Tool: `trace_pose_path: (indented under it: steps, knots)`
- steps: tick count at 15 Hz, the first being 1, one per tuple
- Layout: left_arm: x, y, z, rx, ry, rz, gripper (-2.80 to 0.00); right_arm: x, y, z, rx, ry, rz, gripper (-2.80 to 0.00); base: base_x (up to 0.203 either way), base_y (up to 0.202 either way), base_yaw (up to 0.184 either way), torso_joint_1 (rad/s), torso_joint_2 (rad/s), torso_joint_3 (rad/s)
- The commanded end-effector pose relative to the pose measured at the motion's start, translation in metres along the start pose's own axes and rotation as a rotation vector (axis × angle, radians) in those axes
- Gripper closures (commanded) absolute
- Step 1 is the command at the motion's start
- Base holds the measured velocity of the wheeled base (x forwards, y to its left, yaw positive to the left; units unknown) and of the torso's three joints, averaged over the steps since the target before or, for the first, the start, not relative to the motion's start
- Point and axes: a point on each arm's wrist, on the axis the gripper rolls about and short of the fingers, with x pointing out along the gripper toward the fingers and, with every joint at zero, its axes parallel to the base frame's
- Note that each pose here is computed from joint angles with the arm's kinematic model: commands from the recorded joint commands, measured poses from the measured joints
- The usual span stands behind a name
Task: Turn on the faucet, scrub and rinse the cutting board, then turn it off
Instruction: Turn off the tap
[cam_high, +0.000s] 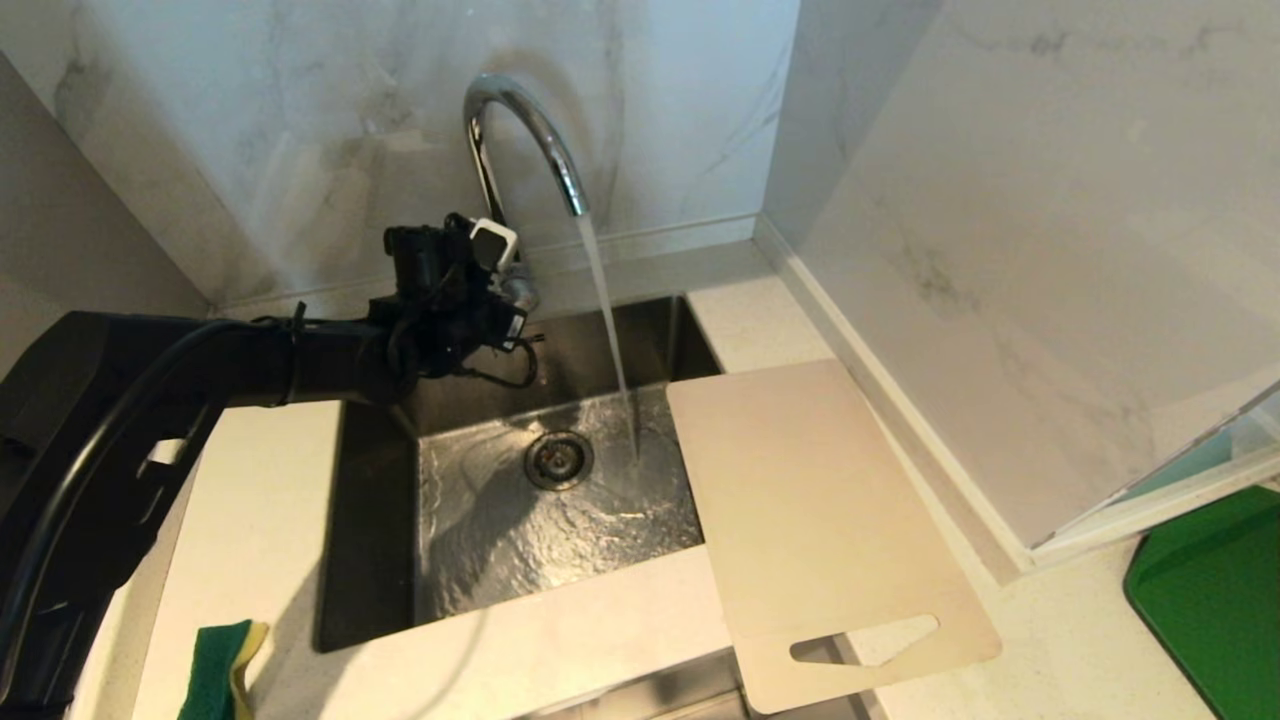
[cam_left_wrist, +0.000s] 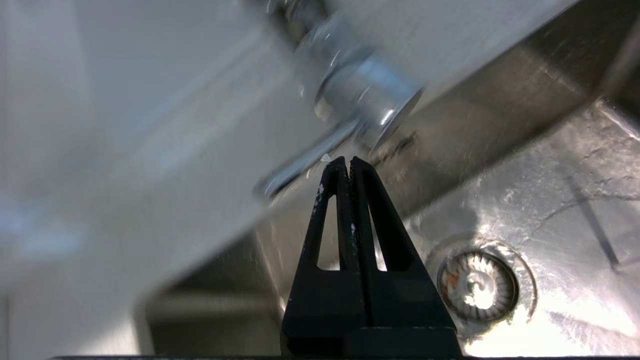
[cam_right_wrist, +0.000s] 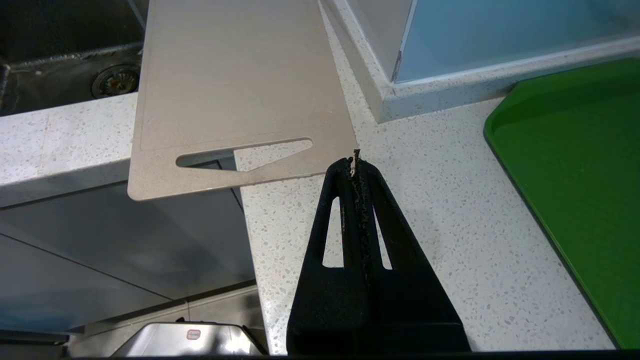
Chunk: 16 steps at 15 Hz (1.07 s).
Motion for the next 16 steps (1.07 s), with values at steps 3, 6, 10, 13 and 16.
trace_pose_path:
  steps: [3,6,10,13,16]
  knots:
    - [0.009,0.000,-0.007,0.043,-0.031,0.024,0.00,0.000,0.000,0.000,0.000,0.001,0.000,0.00,0.000,0.000,0.000,0.000,0.00,0.000]
    - [0.011,0.002,-0.009,0.040,-0.037,0.031,0.00,0.000,0.000,0.000,0.000,-0.001,0.000,0.00,0.000,0.000,0.000,0.000,0.00,0.000]
    - [0.016,0.000,-0.016,0.040,-0.037,0.032,0.00,0.000,0.000,0.000,0.000,0.001,0.000,0.00,0.000,0.000,0.000,0.000,0.00,0.000]
    - [0.020,0.010,-0.022,0.039,-0.037,0.035,0.00,0.000,0.000,0.000,0.000,0.001,0.000,0.00,0.000,0.000,0.000,0.000,0.00,0.000]
    - [0.024,0.014,-0.026,0.032,-0.037,0.037,0.00,0.000,0.000,0.000,0.000,-0.001,0.000,0.00,0.000,0.000,0.000,0.000,0.00,0.000]
